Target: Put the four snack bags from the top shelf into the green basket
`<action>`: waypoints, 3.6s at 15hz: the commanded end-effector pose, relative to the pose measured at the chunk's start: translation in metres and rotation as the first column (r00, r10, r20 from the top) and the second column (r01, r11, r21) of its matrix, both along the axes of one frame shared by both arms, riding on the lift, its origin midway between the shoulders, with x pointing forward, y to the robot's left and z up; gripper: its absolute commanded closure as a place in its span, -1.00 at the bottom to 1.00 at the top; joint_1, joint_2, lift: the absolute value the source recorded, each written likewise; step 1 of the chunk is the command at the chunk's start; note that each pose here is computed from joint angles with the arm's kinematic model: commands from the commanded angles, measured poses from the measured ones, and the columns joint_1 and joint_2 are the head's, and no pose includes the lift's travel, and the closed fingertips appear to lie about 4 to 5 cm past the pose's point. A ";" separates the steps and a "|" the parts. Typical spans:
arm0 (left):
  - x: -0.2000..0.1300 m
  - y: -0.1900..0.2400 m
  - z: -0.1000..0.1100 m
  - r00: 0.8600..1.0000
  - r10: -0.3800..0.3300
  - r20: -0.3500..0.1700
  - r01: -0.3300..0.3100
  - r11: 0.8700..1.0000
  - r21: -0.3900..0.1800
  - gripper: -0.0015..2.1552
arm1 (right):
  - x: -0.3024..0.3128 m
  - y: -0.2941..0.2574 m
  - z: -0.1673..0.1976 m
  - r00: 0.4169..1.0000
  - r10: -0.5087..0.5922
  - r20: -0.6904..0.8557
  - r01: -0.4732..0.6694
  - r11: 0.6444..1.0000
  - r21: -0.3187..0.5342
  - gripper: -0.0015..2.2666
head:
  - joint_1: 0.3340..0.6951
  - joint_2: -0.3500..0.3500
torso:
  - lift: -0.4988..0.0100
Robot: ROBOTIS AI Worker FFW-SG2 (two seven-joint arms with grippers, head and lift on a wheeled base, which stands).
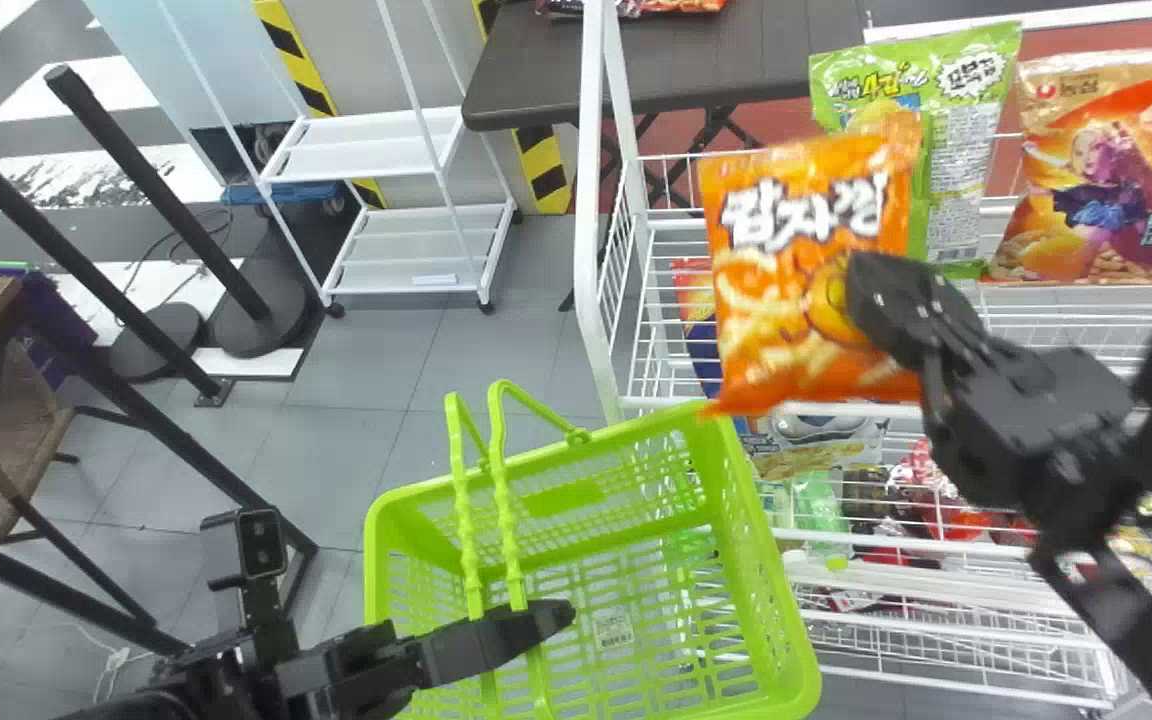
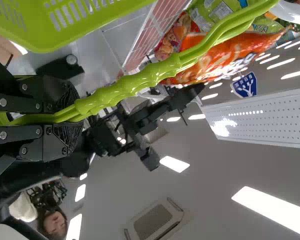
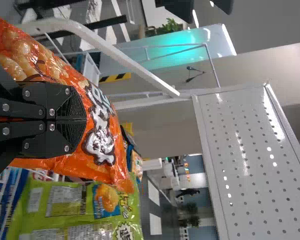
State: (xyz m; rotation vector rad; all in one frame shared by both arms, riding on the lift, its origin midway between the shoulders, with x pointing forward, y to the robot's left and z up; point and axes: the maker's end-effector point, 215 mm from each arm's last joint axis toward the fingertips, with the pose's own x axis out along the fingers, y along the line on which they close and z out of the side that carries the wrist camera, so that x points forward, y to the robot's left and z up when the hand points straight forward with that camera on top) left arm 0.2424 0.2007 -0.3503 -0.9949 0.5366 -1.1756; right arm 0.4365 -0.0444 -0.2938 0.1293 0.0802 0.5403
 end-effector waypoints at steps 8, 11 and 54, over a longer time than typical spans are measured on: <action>-0.004 -0.004 0.000 1.000 -0.003 -0.004 0.003 1.000 -0.015 0.99 | -0.112 0.055 -0.068 0.907 0.252 -0.338 -0.284 0.958 -0.049 0.99 | 1.00 1.00 | 0.96; -0.005 -0.008 0.001 1.000 -0.010 -0.001 0.010 1.000 -0.019 0.99 | -0.133 0.101 -0.086 0.856 0.339 -0.389 -0.386 0.922 -0.046 0.99 | 1.00 1.00 | 0.96; 0.000 -0.004 0.000 0.999 -0.045 0.002 0.045 0.999 -0.020 0.99 | 0.210 -0.062 -0.081 0.962 -0.246 -0.119 0.221 0.956 -0.194 0.99 | 1.00 0.33 | 0.96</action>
